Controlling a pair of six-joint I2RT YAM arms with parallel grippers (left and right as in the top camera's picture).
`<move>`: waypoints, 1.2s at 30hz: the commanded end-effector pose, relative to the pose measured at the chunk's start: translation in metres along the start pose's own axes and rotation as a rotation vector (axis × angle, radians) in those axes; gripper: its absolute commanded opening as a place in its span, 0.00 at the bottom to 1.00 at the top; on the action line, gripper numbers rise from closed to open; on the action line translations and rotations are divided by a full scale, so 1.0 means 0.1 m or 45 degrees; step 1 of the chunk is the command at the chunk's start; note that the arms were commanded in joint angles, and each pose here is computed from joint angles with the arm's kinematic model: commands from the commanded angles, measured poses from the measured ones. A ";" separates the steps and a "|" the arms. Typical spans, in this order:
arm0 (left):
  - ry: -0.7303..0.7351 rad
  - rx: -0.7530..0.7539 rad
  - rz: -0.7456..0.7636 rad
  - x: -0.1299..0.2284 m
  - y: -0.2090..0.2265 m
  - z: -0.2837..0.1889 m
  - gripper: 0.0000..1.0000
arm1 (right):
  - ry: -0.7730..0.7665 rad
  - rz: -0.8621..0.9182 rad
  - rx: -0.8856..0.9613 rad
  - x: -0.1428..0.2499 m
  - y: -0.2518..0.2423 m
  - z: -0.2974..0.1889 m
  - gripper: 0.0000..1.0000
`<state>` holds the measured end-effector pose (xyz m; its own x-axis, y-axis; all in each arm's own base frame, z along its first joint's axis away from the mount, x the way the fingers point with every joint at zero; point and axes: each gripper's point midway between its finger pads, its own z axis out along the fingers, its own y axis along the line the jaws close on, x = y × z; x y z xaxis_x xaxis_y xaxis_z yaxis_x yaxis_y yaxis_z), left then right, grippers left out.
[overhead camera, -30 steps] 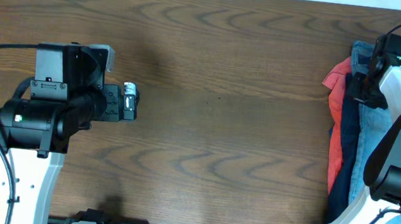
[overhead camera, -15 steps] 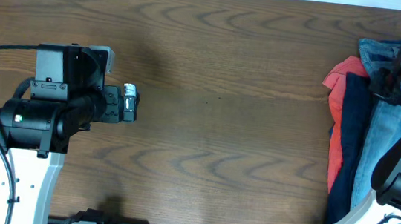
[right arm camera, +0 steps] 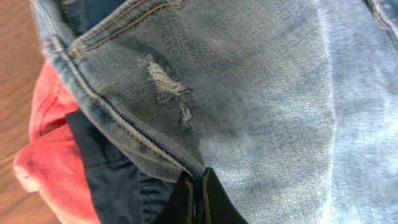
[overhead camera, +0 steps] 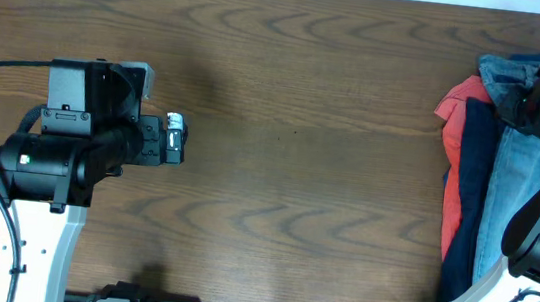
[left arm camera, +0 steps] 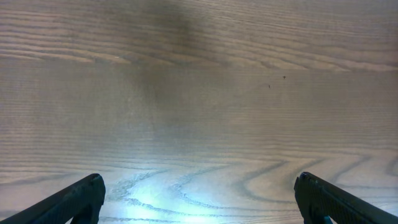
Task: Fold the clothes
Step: 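Grasp the jeans waistband with the right gripper, then drag the jeans leftward across the table with the right gripper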
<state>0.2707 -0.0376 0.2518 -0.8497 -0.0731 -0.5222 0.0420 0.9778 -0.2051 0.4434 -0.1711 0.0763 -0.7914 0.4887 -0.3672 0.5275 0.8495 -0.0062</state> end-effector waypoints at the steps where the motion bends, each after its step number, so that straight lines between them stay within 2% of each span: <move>1: -0.035 0.019 0.004 -0.06 -0.04 -0.08 0.98 | -0.116 0.059 -0.112 -0.30 0.10 -0.32 0.01; 5: -0.050 0.020 0.007 -0.09 -0.05 -0.10 0.98 | -0.276 0.067 -0.180 -0.70 0.16 -0.89 0.01; 9: -0.099 -0.011 -0.024 -0.18 -0.02 -0.20 0.98 | -0.523 0.011 -0.392 -1.13 0.49 -1.93 0.01; 13: -0.225 -0.134 -0.186 -0.34 0.17 -0.46 0.98 | -0.741 -0.141 -0.688 -1.19 1.07 -3.06 0.01; 16: -0.355 -0.202 -0.288 -0.46 0.31 -0.77 0.98 | -0.818 -0.296 -0.861 -0.93 1.65 -3.68 0.01; 19: -0.498 -0.276 -0.328 -0.56 0.43 -1.15 0.98 | -0.792 -0.491 -1.019 -0.43 2.33 -3.99 0.02; 23: -0.722 -0.452 -0.395 -0.61 0.64 -1.76 0.98 | -0.599 -0.826 -1.253 0.77 3.40 -4.23 0.02; 25: -0.829 -0.529 -0.423 -0.59 0.70 -2.06 0.98 | -0.494 -1.027 -1.351 1.52 3.85 -4.31 0.11; 26: -0.868 -0.556 -0.433 -0.58 0.72 -2.17 0.98 | -0.469 -1.131 -1.379 1.83 4.01 -4.33 0.27; 27: -0.908 -0.581 -0.442 -0.58 0.73 -2.29 0.98 | -0.460 -1.237 -1.388 2.14 4.14 -4.34 0.51; 28: -0.943 -0.599 -0.448 -0.57 0.73 -2.39 0.98 | -0.462 -1.286 -1.362 2.36 4.22 -4.34 0.58; 31: -0.991 -0.610 -0.450 -0.55 0.71 -2.53 0.98 | -0.573 -1.295 -1.209 2.50 4.29 -4.33 0.71; 36: -0.949 -0.592 -0.445 -0.56 0.70 -2.45 0.98 | -0.705 -1.199 -1.086 2.17 4.12 -4.41 0.76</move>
<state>0.1844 0.0783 0.4774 -0.1837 -0.3114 -0.9323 -0.4781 0.8570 -0.1921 0.3212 0.4236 0.3650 -0.4544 -0.3786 -0.8063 -0.7591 0.6382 0.1281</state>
